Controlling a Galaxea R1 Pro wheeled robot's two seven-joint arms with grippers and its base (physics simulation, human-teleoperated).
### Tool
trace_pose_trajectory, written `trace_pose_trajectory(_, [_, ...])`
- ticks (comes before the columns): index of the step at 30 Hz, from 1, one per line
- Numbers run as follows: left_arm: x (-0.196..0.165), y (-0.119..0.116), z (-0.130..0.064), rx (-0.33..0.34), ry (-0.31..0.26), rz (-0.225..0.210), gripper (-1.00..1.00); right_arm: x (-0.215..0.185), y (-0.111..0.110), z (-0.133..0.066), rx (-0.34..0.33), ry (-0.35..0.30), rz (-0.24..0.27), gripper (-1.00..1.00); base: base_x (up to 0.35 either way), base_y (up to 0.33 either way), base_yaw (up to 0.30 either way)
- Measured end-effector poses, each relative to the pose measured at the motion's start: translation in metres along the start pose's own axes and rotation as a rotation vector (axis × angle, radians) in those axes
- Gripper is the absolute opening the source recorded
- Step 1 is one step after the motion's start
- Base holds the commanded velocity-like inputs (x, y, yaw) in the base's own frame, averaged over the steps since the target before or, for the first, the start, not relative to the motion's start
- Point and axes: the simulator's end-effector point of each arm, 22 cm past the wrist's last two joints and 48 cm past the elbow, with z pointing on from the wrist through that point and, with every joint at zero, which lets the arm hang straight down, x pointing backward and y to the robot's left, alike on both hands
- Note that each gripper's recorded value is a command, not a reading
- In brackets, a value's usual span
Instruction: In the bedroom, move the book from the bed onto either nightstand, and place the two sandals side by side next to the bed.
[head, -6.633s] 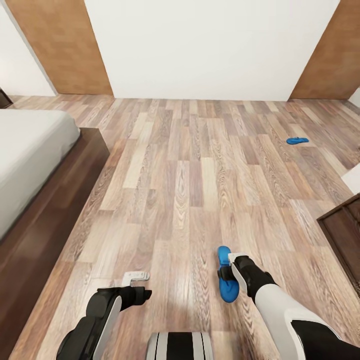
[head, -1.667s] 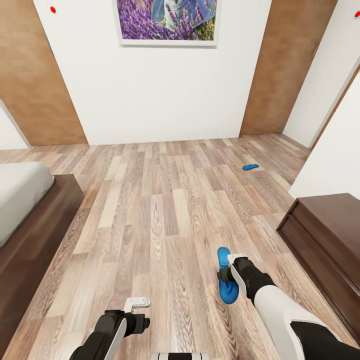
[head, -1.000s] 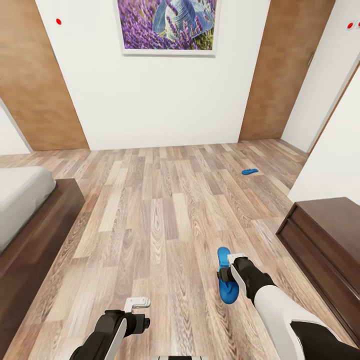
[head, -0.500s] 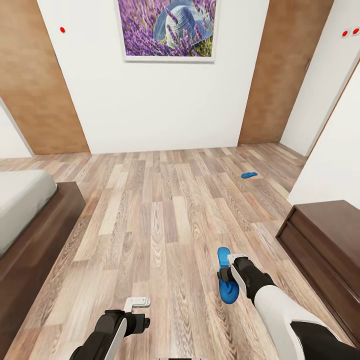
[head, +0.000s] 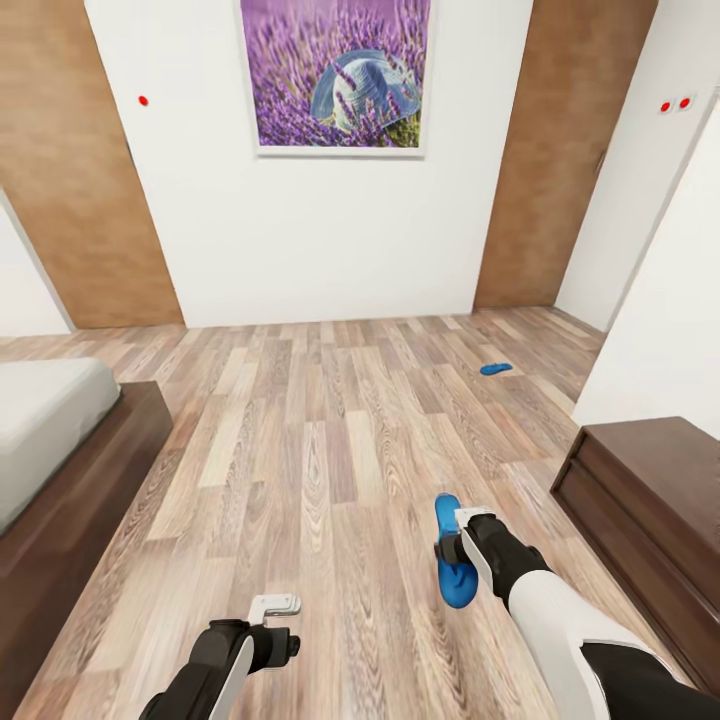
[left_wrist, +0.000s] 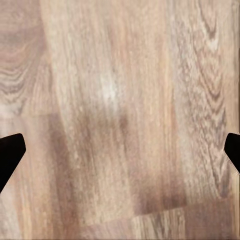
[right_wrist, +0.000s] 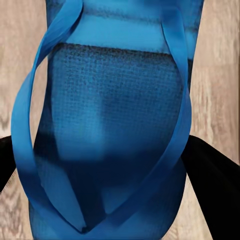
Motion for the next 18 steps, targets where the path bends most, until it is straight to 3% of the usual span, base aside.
trace_pose_trajectory(18, [-0.030,-0.004,-0.031,0.002,-0.086,0.010,1.00,-0.035,-0.004,-0.044,0.005,-0.090,0.003,-1.00,0.000,0.000,0.000])
